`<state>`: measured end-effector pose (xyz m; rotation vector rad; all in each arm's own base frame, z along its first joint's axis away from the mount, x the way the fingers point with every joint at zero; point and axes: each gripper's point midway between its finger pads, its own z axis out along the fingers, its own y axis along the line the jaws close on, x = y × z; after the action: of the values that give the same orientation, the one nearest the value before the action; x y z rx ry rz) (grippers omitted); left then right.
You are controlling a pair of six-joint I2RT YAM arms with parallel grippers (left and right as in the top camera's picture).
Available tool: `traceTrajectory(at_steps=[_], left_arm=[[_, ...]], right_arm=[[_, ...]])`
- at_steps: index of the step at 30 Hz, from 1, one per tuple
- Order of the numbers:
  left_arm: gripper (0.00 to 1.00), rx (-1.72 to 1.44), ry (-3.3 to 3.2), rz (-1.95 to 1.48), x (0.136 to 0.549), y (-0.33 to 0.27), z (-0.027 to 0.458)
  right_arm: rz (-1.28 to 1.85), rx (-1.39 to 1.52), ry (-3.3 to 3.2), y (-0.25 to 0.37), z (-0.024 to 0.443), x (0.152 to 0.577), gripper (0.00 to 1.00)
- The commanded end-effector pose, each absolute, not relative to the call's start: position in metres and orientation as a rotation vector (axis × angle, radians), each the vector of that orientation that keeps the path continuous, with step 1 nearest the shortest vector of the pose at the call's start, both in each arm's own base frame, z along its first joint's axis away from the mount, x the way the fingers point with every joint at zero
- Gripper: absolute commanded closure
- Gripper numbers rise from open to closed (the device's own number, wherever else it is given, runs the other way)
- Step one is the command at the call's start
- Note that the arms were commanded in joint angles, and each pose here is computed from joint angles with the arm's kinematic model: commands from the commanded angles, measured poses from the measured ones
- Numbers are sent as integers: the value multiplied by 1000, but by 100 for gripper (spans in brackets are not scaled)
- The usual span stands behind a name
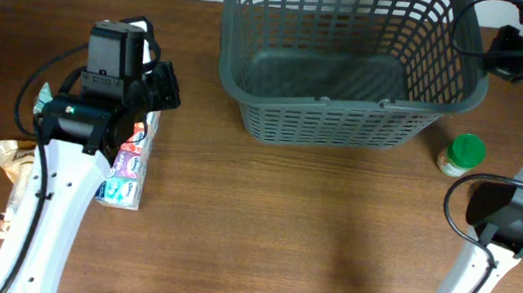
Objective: Pack container
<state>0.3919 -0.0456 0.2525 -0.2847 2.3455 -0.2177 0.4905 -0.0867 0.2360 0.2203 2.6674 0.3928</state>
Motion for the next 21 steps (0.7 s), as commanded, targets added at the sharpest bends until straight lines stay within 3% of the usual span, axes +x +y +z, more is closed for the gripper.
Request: traceTrajectory(at_steps=[1,21], left_arm=[[98,-257,2330,-225,394,-47,259],[98,-258,2334,-224,394,-47,258]], right_arm=[[424,172,2669,-73,236,492,96],[421,119,2681,-56,235,494,96]])
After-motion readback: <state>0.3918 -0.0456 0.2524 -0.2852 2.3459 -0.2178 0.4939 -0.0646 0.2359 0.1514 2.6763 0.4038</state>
